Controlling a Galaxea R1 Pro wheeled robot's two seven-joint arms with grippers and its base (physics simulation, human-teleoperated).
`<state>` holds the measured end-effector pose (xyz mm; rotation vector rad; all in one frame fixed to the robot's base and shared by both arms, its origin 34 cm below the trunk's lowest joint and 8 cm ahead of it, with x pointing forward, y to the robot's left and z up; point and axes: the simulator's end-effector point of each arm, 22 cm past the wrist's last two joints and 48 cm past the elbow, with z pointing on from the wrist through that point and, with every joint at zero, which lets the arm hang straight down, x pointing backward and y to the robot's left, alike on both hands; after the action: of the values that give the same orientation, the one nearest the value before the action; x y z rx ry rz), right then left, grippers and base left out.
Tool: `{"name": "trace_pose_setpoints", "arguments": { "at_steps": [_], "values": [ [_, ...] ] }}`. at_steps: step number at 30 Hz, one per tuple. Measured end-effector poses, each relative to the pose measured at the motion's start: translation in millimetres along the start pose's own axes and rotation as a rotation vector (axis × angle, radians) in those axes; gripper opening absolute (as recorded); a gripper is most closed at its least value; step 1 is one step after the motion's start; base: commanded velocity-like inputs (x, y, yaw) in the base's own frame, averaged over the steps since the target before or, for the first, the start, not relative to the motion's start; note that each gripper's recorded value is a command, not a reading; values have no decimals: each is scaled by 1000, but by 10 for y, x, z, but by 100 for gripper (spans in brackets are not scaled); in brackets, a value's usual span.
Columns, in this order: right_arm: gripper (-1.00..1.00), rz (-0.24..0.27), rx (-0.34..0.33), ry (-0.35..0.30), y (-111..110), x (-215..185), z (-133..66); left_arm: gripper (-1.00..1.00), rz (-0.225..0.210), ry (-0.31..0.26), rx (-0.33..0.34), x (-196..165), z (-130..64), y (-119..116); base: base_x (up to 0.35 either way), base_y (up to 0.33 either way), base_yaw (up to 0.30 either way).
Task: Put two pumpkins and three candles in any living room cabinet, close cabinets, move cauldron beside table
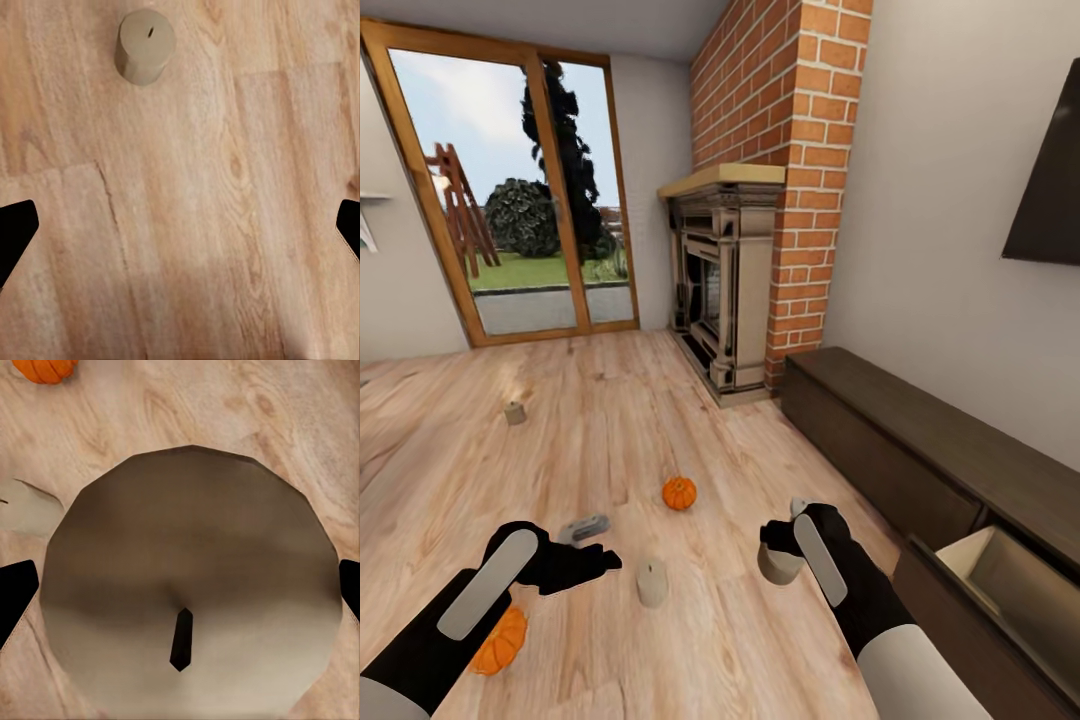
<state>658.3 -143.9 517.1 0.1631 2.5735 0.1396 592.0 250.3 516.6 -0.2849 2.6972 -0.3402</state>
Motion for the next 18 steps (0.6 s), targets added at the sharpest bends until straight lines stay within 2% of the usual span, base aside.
{"name": "trace_pose_setpoints", "arguments": {
  "at_steps": [18],
  "values": [
    [-100, 0, -1, 0, 10, 2, -1, 100, -6, 1, -2, -2, 5, 18, 310, -5, 0]
  ]
}}
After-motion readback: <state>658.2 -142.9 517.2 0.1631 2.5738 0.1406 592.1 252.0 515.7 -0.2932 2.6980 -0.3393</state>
